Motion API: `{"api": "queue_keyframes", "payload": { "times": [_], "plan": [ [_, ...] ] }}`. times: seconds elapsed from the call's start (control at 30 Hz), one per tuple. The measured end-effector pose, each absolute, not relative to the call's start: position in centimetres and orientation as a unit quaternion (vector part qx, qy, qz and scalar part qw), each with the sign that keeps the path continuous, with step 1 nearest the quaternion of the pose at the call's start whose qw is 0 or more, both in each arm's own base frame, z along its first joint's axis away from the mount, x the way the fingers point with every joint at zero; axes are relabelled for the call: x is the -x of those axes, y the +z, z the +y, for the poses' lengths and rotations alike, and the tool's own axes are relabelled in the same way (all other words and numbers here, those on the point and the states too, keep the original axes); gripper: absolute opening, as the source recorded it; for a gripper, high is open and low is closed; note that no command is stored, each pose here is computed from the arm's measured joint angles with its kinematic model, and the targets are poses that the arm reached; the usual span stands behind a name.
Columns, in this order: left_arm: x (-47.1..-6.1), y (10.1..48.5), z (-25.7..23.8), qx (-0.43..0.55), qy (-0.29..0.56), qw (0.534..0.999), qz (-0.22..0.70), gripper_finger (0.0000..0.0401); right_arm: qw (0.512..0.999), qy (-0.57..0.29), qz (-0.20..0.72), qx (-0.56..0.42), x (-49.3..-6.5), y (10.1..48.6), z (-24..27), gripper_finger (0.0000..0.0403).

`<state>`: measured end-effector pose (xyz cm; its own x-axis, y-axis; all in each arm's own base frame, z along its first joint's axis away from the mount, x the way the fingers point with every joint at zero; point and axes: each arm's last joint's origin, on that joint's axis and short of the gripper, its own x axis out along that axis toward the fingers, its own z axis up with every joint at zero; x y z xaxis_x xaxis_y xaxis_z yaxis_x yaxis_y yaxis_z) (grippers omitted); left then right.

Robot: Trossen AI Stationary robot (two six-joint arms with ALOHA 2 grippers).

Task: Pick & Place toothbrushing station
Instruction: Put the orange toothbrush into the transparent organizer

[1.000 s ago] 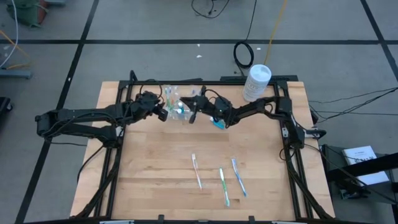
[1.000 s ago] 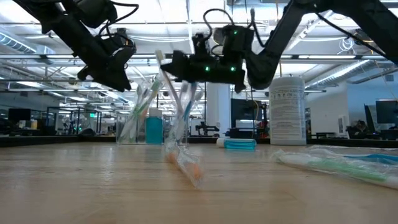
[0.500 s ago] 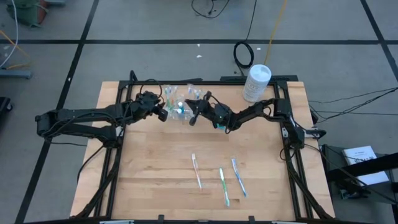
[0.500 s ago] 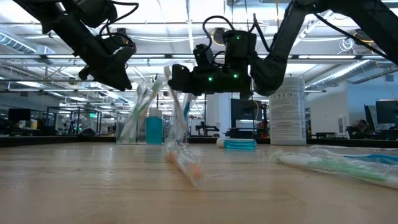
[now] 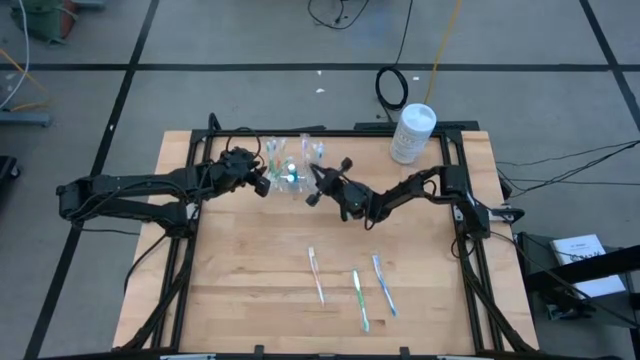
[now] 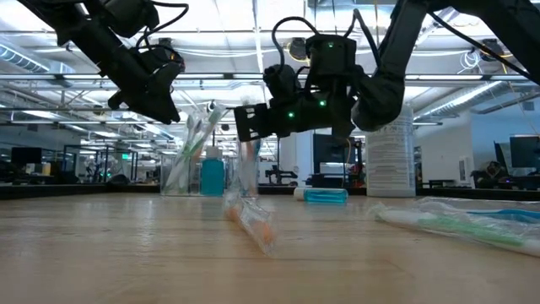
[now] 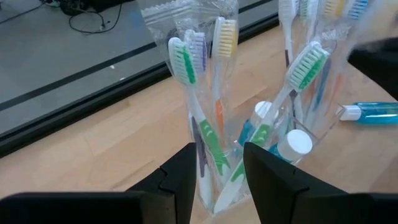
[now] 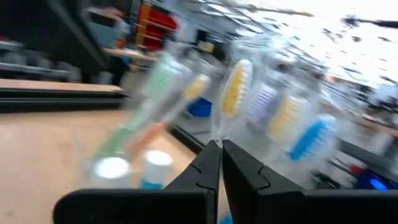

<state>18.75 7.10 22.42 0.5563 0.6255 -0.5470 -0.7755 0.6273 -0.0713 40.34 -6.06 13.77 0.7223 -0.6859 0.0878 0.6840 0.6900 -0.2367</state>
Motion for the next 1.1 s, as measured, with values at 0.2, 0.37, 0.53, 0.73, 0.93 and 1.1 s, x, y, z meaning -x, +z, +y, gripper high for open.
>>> {"api": "queue_keyframes", "payload": {
  "times": [0.2, 0.37, 0.53, 0.73, 0.93, 1.1],
  "plan": [
    [-18.7, 22.4, 7.1, 0.156, 0.404, 0.868, 0.242, 0.0136, 0.907, -0.404, 0.025, 0.116, -40.3, 13.3, -5.7, 0.0008],
    [-18.8, 22.4, 7.1, 0.162, 0.403, 0.868, 0.240, 0.0136, 0.908, -0.400, 0.028, 0.119, -40.3, 13.3, -5.4, 0.0019],
    [-18.9, 22.4, 6.8, 0.161, 0.396, 0.871, 0.241, 0.0136, 0.912, -0.394, 0.037, 0.108, -40.4, 13.0, -5.0, 0.0049],
    [-19.0, 22.4, 6.3, 0.155, 0.384, 0.877, 0.245, 0.0136, 0.911, -0.398, 0.050, 0.093, -40.2, 14.4, -4.7, 0.0089],
    [-19.5, 22.4, 5.4, 0.184, 0.311, 0.896, 0.257, 0.0136, 0.907, -0.385, 0.125, 0.118, -39.3, 16.6, -4.2, 0.0114],
    [-19.9, 22.4, 3.9, 0.255, 0.203, 0.906, 0.271, 0.0136, 0.895, -0.365, 0.216, 0.137, -37.6, 18.2, -3.4, 0.0118]
  ]
}}
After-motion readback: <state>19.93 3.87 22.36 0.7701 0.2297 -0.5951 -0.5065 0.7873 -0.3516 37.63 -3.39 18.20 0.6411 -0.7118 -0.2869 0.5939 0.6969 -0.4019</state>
